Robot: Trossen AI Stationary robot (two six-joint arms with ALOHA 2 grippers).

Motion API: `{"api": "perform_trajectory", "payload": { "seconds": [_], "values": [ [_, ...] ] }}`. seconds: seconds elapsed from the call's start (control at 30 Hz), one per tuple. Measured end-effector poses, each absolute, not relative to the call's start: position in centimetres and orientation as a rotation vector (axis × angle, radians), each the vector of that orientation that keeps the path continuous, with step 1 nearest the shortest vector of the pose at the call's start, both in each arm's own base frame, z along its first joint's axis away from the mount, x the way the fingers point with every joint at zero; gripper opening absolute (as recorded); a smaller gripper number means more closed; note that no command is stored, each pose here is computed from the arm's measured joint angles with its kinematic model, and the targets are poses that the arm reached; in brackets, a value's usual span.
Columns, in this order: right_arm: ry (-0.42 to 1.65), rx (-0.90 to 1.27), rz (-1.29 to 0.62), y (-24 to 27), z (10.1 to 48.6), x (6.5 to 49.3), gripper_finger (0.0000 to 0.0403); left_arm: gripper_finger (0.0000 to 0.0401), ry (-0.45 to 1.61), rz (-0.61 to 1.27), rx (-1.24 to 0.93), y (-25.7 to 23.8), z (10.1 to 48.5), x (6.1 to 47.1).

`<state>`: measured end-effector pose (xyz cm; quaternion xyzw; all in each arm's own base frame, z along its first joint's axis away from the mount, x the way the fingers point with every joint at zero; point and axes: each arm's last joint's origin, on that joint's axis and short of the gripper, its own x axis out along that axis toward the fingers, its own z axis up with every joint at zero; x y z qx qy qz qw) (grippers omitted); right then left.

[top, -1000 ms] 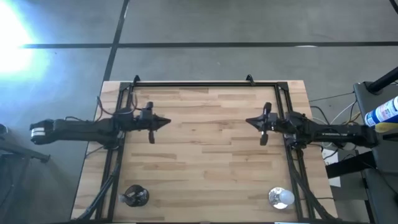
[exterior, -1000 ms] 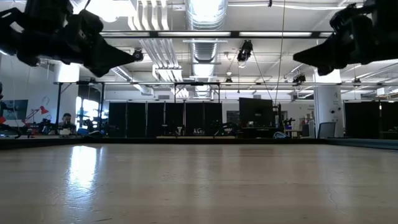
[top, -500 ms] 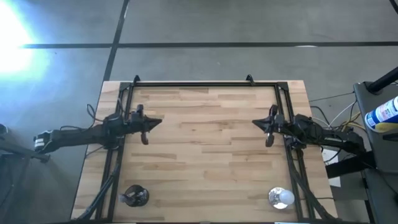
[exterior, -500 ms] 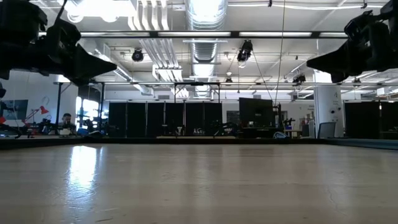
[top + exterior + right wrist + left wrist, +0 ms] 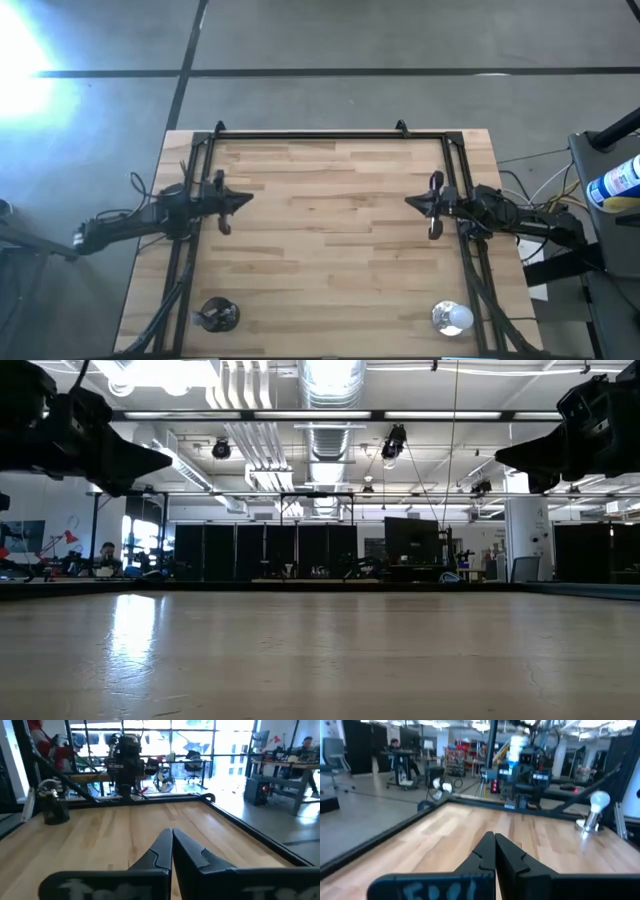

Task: Pick & Place Makeup Brushes
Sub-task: Return to Home Position

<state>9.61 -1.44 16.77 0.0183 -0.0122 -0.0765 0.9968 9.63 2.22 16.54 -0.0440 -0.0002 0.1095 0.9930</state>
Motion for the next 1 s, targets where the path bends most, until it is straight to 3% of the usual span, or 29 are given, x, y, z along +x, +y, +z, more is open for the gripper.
{"api": "perform_trajectory", "payload": {
  "seconds": [0.2, 0.43, 1.0],
  "values": [
    [-0.034, 0.025, -0.286, -1.82, 16.87, 9.59, 0.0008, 0.0000, 0.013, 0.239, -0.067, 2.29, 16.43, 9.67],
    [-0.032, 0.024, -0.293, -1.85, 16.86, 9.61, 0.0008, 0.0000, -0.012, 0.246, -0.267, 2.32, 16.47, 9.72],
    [-0.032, 0.024, -0.295, -1.85, 16.87, 9.61, 0.0008, 0.0000, -0.016, 0.248, -0.277, 2.33, 16.52, 9.73]
  ]
}}
